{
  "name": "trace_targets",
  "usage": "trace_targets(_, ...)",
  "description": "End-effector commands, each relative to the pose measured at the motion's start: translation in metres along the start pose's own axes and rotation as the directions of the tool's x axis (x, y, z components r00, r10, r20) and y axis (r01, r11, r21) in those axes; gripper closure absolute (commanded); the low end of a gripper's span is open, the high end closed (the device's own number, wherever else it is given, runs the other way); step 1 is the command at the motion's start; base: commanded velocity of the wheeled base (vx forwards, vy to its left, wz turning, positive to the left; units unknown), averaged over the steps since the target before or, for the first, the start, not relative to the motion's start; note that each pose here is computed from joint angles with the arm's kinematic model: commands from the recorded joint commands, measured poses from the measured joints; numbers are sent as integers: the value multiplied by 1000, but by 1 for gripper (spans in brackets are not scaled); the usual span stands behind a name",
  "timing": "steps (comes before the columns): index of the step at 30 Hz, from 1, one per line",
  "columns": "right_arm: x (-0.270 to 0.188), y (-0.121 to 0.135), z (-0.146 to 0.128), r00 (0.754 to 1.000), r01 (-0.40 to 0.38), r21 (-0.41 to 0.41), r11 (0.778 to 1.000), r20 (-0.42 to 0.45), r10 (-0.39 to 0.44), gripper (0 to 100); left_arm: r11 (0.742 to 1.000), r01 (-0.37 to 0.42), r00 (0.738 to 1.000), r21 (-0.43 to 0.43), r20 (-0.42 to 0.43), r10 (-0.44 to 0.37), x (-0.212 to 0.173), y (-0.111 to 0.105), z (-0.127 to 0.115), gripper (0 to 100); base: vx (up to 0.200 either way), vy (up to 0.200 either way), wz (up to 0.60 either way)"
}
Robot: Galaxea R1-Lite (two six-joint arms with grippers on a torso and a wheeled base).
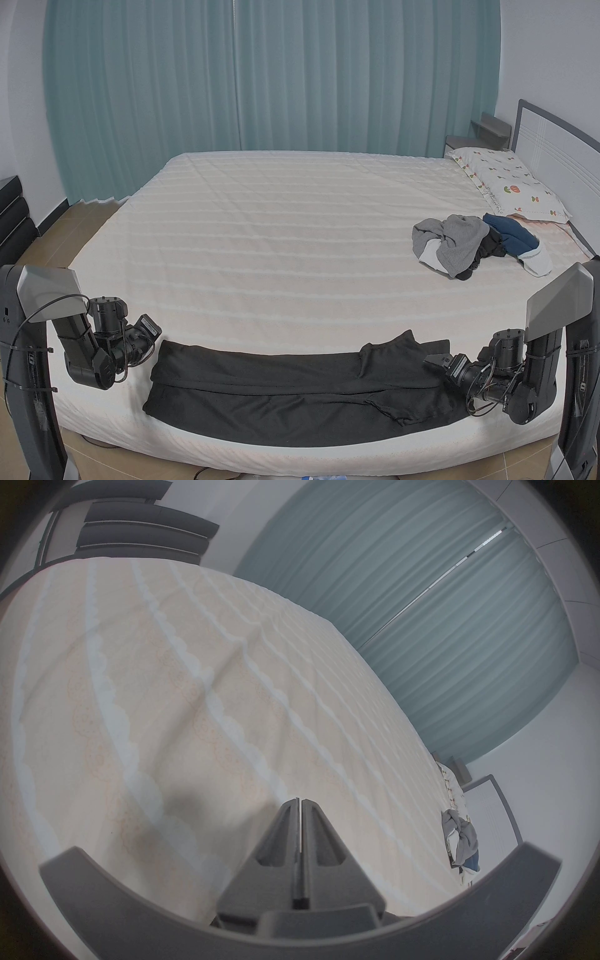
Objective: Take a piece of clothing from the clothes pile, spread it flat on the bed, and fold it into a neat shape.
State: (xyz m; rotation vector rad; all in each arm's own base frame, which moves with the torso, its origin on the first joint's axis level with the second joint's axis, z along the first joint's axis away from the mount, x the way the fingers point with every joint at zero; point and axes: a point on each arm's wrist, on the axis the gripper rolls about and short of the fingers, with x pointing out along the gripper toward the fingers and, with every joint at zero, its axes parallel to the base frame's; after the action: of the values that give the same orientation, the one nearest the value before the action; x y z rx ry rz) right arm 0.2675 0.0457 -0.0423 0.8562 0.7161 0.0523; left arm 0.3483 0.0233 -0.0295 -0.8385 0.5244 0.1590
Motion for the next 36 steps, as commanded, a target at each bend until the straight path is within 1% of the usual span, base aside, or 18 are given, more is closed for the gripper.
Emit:
trace_targets(1, 0, 0, 0, 1000, -5, -2, 1000, 3, 5, 0, 1000, 7, 1000, 1, 4, -7, -7, -3, 2, 100, 0, 0, 0)
trace_targets(2, 0, 0, 0, 1000, -5, -2, 1000, 3, 5, 0, 1000, 7, 1000, 1, 4, -7, -7, -3, 2, 0, 0, 0, 0)
trace_targets(7, 0, 0, 0, 1000, -5, -2, 1000, 3, 5, 0, 999, 54, 996, 7, -69, -53, -14, -3, -2, 0, 0, 0, 0)
trace_targets(8, 1, 1, 0, 1000, -8, -2, 1000, 5, 8, 0, 997, 72, 992, 9, -100, -71, -14, -2, -4, 0, 0, 0, 0)
trace_targets(10, 1, 0, 0, 1000, -5, -2, 1000, 3, 5, 0, 997, 77, 991, 9, -107, -76, -14, -2, -4, 0, 0, 0, 0)
trace_targets(11, 1, 0, 0, 1000, -5, -2, 1000, 3, 5, 0, 995, 95, 987, 34, -135, -90, -13, 0, -6, 0, 0, 0, 0)
trace_targets(15, 1, 0, 0, 1000, -7, -2, 1000, 4, 7, 0, 989, 111, 984, 101, -150, -96, -13, 1, -8, 0, 0, 0, 0)
trace_targets(18, 1, 0, 0, 1000, -5, -2, 1000, 3, 5, 0, 985, 104, 983, 136, -163, -81, -9, 5, -13, 0, 0, 0, 0)
trace_targets(25, 1, 0, 0, 1000, -7, -3, 1000, 4, 7, 0, 985, 100, 984, 142, -161, -77, -7, 6, -14, 0, 0, 0, 0)
trace_targets(26, 1, 0, 0, 1000, -7, -2, 1000, 4, 7, 0, 985, 100, 984, 142, -161, -77, -7, 6, -14, 100, 0, 0, 0)
trace_targets(35, 1, 0, 0, 1000, -7, -3, 1000, 4, 7, 0, 987, 57, 991, 147, -128, -39, -3, 8, -15, 100, 0, 0, 0)
trace_targets(36, 1, 0, 0, 1000, -7, -3, 1000, 4, 7, 0, 988, 43, 994, 150, -105, -27, -3, 8, -14, 100, 0, 0, 0)
